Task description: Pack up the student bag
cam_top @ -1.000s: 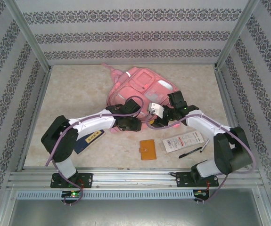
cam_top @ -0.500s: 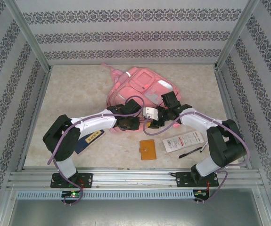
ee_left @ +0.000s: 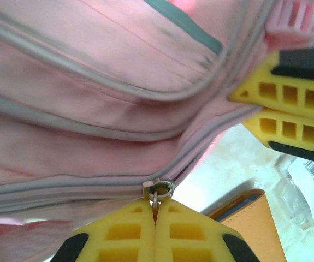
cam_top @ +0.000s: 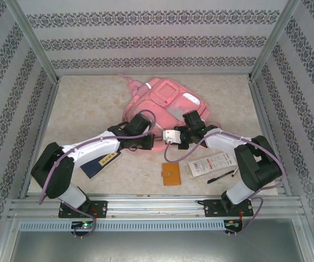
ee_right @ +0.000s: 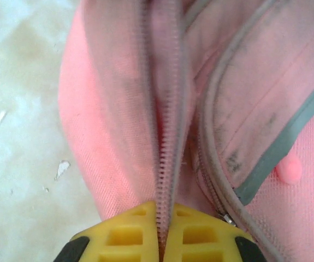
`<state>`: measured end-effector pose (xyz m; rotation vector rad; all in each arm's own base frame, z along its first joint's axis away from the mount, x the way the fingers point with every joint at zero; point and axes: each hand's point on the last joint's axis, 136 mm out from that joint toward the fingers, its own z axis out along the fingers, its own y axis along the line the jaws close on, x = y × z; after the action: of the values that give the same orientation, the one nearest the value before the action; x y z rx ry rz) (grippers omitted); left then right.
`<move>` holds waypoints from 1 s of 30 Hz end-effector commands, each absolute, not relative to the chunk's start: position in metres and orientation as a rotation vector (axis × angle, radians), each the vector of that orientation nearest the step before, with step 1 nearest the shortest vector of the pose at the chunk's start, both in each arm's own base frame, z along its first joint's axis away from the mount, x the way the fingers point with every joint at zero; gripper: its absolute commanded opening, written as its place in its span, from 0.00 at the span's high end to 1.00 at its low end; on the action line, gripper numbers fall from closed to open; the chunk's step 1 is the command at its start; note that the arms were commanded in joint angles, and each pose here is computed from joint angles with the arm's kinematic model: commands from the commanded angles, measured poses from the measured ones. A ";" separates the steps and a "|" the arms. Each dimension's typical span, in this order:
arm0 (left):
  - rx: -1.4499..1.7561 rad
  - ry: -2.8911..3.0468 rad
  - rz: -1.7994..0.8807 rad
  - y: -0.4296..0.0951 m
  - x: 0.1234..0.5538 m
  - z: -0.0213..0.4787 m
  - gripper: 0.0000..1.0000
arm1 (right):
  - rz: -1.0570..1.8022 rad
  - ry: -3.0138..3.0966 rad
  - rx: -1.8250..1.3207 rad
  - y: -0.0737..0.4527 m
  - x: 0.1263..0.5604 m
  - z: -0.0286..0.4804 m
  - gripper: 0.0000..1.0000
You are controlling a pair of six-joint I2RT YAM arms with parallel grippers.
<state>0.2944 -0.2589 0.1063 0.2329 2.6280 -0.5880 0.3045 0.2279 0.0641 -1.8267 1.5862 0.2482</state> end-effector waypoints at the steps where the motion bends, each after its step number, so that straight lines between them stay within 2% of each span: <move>1: 0.201 2.579 -0.471 -0.208 0.304 0.115 1.00 | 0.077 1.610 -1.827 0.201 0.315 0.065 1.00; 3: 0.185 2.576 -0.478 -0.186 0.303 0.106 1.00 | 0.054 1.626 -1.807 0.193 0.320 0.067 1.00; 4: 0.202 2.582 -0.469 -0.181 0.299 0.103 1.00 | 0.047 1.633 -1.789 0.191 0.324 0.070 0.95; 5: 0.244 2.584 -0.450 -0.178 0.294 0.101 1.00 | 0.046 1.651 -1.760 0.190 0.327 0.072 0.82; 9: 0.366 2.550 -0.694 -0.208 0.276 0.111 1.00 | 0.293 1.610 -1.652 0.219 0.309 0.108 0.54; 13: 0.368 2.453 -0.894 -0.238 0.275 0.134 1.00 | 0.475 1.510 -1.669 0.263 0.279 0.132 0.41; 16: 0.367 2.383 -1.005 -0.255 0.276 0.152 1.00 | 0.510 1.452 -1.674 0.290 0.271 0.133 0.39; 20: 0.373 2.312 -1.110 -0.270 0.278 0.171 1.00 | 0.554 1.486 -1.685 0.300 0.273 0.120 0.39; 22: 0.363 2.287 -1.137 -0.273 0.278 0.177 1.00 | 0.541 1.514 -1.696 0.298 0.275 0.110 0.44; 25: 0.361 2.296 -1.055 -0.261 0.279 0.177 1.00 | 0.427 1.555 -1.754 0.283 0.278 0.093 0.84; 26: 0.348 2.312 -0.979 -0.250 0.281 0.174 1.00 | 0.393 1.565 -1.786 0.274 0.277 0.091 0.93; 27: 0.321 2.325 -0.903 -0.234 0.285 0.171 1.00 | 0.364 1.582 -1.798 0.264 0.277 0.090 1.00; 30: 0.245 2.328 -0.656 -0.181 0.299 0.158 1.00 | 0.292 1.642 -1.814 0.229 0.280 0.091 1.00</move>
<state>0.2841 -0.2253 0.1504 0.2808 2.3934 -0.8806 0.2712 0.2753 0.0979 -1.7742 1.5375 0.4463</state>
